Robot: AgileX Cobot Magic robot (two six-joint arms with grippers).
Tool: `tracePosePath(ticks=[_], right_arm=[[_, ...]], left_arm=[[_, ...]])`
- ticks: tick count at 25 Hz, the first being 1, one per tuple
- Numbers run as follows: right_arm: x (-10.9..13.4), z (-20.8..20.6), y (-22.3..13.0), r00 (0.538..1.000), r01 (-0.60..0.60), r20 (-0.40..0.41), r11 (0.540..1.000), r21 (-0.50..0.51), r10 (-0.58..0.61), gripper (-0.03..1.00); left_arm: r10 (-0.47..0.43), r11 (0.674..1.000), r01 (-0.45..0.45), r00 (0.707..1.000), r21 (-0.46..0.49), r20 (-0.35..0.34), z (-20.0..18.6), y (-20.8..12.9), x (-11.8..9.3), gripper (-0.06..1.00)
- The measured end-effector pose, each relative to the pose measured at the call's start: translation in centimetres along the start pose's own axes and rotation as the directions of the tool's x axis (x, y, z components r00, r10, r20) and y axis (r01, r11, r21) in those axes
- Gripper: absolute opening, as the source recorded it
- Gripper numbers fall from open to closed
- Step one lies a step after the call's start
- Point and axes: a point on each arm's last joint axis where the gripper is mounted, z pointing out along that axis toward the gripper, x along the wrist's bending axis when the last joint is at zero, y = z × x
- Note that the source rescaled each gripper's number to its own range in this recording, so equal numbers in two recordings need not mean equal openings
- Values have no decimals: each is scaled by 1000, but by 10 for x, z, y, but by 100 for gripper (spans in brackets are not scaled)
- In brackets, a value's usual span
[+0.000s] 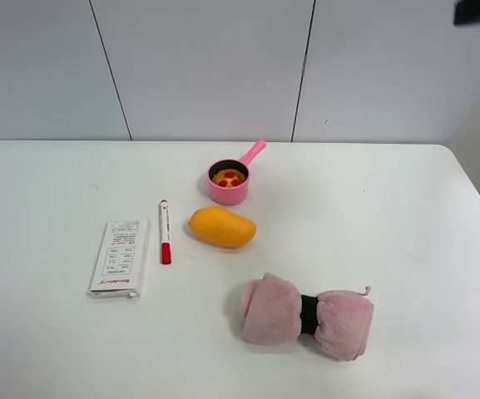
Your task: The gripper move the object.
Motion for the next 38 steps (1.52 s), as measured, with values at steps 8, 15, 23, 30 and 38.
tracePosePath(ticks=[8, 15, 23, 30, 38], right_arm=[[-20, -88, -140, 978, -123, 163, 990, -71, 133, 86], [-5, -99, -197, 980, -155, 118, 987, -47, 159, 84], [2, -103, -233, 981, -152, 107, 985, -77, 160, 58], [6, -111, -252, 982, -153, 104, 987, -54, 158, 54], [6, -109, -255, 989, -128, 65, 991, -30, 130, 54]], left_arm=[[0, 1000, 0, 1000, 0, 0, 0, 0, 0, 100], [3, 1000, -3, 1000, 0, -5, 0, 0, 0, 100], [3, 1000, -3, 1000, 0, -5, 0, 0, 0, 100], [3, 1000, -3, 1000, 0, -5, 0, 0, 0, 100], [3, 1000, -3, 1000, 0, -5, 0, 0, 0, 100]])
